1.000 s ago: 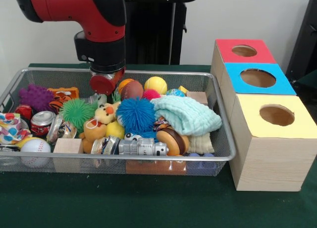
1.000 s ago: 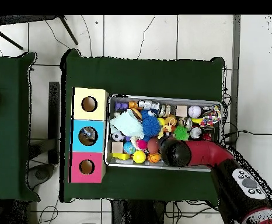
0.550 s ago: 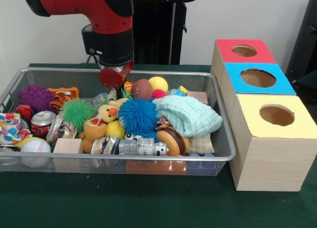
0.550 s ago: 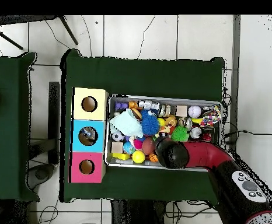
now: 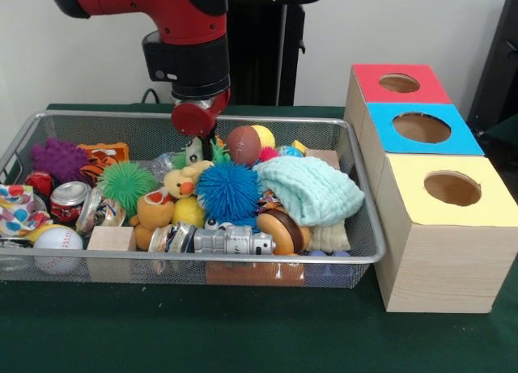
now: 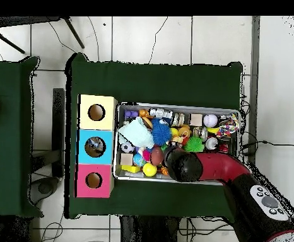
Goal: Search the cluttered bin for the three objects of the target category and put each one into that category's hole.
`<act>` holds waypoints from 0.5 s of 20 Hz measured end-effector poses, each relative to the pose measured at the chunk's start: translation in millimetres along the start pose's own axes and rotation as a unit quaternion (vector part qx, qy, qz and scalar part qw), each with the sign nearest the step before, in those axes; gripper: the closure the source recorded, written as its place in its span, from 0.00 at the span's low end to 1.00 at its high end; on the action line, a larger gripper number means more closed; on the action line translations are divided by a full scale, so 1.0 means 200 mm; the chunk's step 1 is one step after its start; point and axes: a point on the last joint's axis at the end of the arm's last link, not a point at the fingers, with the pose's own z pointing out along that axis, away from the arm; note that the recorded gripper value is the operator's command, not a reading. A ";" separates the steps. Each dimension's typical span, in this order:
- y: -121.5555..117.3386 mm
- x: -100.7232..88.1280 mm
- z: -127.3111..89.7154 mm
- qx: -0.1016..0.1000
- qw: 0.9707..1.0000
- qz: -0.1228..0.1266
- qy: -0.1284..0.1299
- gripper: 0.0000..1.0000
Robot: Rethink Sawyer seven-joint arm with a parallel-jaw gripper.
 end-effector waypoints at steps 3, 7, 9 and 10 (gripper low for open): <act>-0.01 -0.04 -0.01 0.007 1.000 0.001 -0.009 1.00; -0.01 -0.09 -0.02 0.015 1.000 0.002 -0.022 1.00; -0.02 -0.13 -0.03 0.024 0.999 0.005 -0.033 1.00; -0.03 -0.14 -0.03 0.029 0.999 0.007 -0.040 1.00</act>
